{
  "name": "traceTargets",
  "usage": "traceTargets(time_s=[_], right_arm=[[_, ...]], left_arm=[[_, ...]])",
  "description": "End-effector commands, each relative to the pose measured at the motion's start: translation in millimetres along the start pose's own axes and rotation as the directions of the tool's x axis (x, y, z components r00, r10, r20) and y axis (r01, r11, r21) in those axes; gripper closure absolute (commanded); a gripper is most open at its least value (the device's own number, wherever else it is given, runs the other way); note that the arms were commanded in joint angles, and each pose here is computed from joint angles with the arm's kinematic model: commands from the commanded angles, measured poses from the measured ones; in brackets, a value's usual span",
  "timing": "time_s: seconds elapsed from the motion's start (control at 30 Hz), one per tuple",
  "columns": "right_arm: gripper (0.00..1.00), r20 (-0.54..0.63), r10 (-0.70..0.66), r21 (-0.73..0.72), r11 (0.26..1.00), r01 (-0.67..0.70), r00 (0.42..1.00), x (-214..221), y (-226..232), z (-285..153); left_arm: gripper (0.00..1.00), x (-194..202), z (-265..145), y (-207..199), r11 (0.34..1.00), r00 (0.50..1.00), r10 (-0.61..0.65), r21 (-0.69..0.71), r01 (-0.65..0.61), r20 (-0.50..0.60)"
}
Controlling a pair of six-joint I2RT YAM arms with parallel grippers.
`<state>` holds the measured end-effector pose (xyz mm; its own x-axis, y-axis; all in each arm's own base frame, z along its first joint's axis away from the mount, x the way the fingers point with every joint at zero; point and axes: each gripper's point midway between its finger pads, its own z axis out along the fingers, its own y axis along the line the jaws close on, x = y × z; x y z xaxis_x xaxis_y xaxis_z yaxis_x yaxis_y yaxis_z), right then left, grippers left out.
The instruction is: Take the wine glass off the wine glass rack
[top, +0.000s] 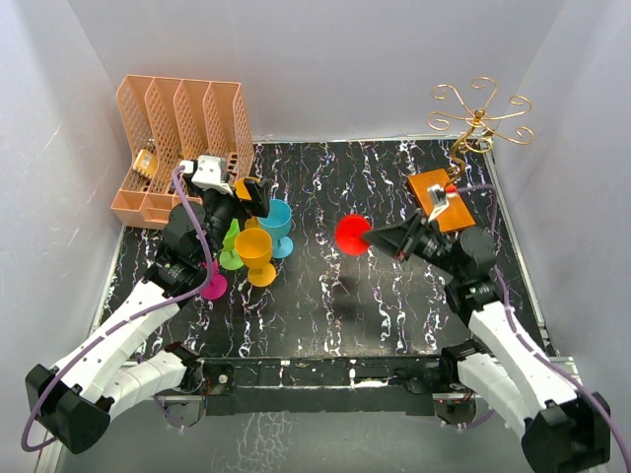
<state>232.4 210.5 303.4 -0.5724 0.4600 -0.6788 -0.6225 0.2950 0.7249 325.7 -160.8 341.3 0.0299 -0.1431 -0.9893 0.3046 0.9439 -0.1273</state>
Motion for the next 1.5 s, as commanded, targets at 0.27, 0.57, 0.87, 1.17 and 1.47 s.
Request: traceTargets(time_s=[0.27,0.57,0.87,1.17,1.47], right_arm=[[0.92,0.157,0.021,-0.092,0.996,-0.006,0.987,-21,62,-34],[0.92,0.165,0.183,-0.273,0.953,-0.133,0.969,-49,129,-45],[0.92,0.144,0.36,-0.575,0.789,-0.218,0.922,-86,196,-68],[0.92,0.047,0.455,-0.692,0.657,-0.3,0.889,-93,202,-75],[0.92,0.017,0.532,-0.688,0.62,-0.376,0.846,-87,179,-73]], left_arm=[[0.03,10,0,11,0.992,0.991,-0.09,-0.102,0.08,-0.101],[0.03,-6,-52,-62,0.843,0.836,-0.463,0.147,0.518,-0.294],[0.03,-48,-87,-143,0.481,0.697,-0.526,0.506,0.716,-0.487],[0.03,-75,-120,-171,0.087,0.612,-0.523,0.676,0.731,-0.594],[0.14,-78,-127,-169,-0.01,0.553,-0.549,0.666,0.746,-0.627]])
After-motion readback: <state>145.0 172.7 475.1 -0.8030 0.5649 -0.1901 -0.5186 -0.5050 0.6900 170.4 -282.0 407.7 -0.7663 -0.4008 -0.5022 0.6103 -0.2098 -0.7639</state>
